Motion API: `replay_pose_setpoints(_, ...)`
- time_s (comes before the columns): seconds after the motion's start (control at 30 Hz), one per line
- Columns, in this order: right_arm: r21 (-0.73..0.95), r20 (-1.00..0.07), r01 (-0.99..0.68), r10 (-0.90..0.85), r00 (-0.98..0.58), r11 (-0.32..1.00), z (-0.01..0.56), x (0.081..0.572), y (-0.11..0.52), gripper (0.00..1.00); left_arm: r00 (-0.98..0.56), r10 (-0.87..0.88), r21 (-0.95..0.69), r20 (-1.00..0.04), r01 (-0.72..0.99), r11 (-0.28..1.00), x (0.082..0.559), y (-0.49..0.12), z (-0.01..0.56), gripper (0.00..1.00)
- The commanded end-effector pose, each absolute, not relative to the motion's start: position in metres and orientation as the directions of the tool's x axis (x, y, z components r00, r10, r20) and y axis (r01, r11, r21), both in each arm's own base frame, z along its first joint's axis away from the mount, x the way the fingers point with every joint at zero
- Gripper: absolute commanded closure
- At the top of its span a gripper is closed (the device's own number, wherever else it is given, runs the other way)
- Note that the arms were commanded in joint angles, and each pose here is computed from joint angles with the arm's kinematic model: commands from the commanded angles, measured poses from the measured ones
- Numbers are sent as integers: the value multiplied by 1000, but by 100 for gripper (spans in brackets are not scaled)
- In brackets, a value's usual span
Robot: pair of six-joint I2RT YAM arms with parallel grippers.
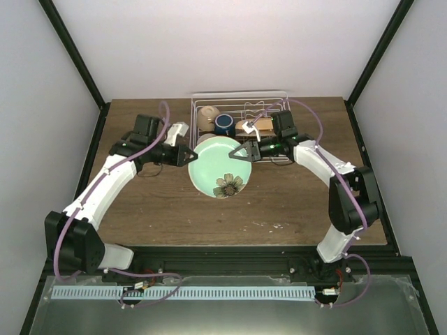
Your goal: Load the mixed dishes into the dish rack
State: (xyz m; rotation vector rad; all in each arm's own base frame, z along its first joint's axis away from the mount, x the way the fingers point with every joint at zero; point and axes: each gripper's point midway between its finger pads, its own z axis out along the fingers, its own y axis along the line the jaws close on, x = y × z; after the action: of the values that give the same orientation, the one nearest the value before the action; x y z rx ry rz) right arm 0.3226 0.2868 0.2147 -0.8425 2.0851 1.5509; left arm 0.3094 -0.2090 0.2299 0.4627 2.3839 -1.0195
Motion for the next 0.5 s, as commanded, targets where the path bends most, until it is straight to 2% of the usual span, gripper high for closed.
replay_pose_setpoints(0.0,755,-626,-655,-259,-735,33,228,301,297,92,-743,75,-554,-666,558,618,324,-215,262,100)
replay_pose_setpoints(0.23,770,-610,-638,-284,-740,9,222,298,299,99,-725,61,-541,-686,564,624,339,-214,264,100)
replay_pose_setpoints(0.27,768,-612,-640,-283,-739,11,223,298,300,99,-727,61,-542,-683,561,626,340,-215,263,97)
replay_pose_setpoints(0.37,743,-632,-668,-280,-723,45,227,305,300,99,-730,60,-542,-681,558,628,341,-214,262,71)
replay_pose_setpoints(0.47,679,-677,-725,-282,-680,118,234,318,299,99,-732,50,-540,-680,546,641,341,-211,263,39)
